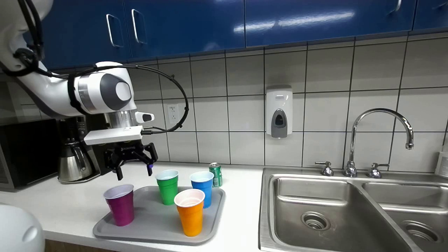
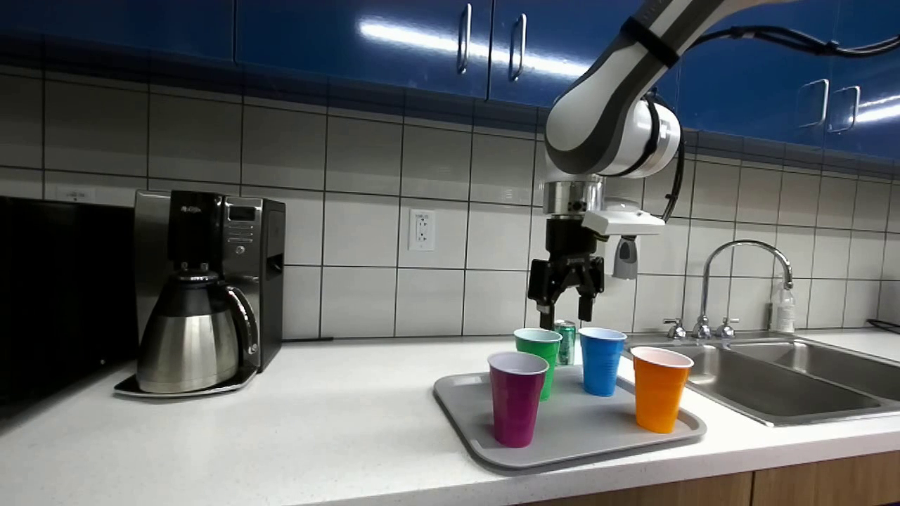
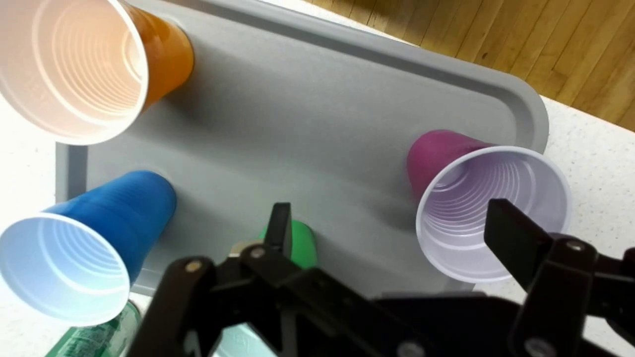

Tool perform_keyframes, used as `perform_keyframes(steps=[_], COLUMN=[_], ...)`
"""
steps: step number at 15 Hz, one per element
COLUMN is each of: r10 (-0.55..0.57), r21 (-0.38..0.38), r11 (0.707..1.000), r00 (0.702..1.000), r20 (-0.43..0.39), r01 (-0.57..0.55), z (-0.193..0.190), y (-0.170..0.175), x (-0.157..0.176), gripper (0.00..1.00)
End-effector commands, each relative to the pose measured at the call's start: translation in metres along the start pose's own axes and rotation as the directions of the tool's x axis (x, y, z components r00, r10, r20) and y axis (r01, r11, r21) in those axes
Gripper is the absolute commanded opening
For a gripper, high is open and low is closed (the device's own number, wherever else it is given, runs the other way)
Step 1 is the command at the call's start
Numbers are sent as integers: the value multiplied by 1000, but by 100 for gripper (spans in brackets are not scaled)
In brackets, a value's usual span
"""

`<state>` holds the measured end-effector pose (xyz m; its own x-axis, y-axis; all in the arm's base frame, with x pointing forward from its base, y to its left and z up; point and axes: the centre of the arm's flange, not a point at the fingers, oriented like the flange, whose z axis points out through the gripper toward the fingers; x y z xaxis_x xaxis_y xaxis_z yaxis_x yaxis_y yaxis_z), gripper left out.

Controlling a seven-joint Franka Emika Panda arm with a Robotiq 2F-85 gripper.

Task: Put the cups on the tray

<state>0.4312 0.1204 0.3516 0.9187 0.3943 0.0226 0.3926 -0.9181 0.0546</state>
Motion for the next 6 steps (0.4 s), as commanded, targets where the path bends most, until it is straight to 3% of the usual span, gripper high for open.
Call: perform_keyframes(steps=[1, 6], r10=[4, 7], r21=[2, 3], r11=[1000, 1000], r00=[1000, 1000], r20=[11, 21], r01=[-4, -7], z=[1, 2], y=[2, 3], x=[-1, -3], gripper=[100, 100])
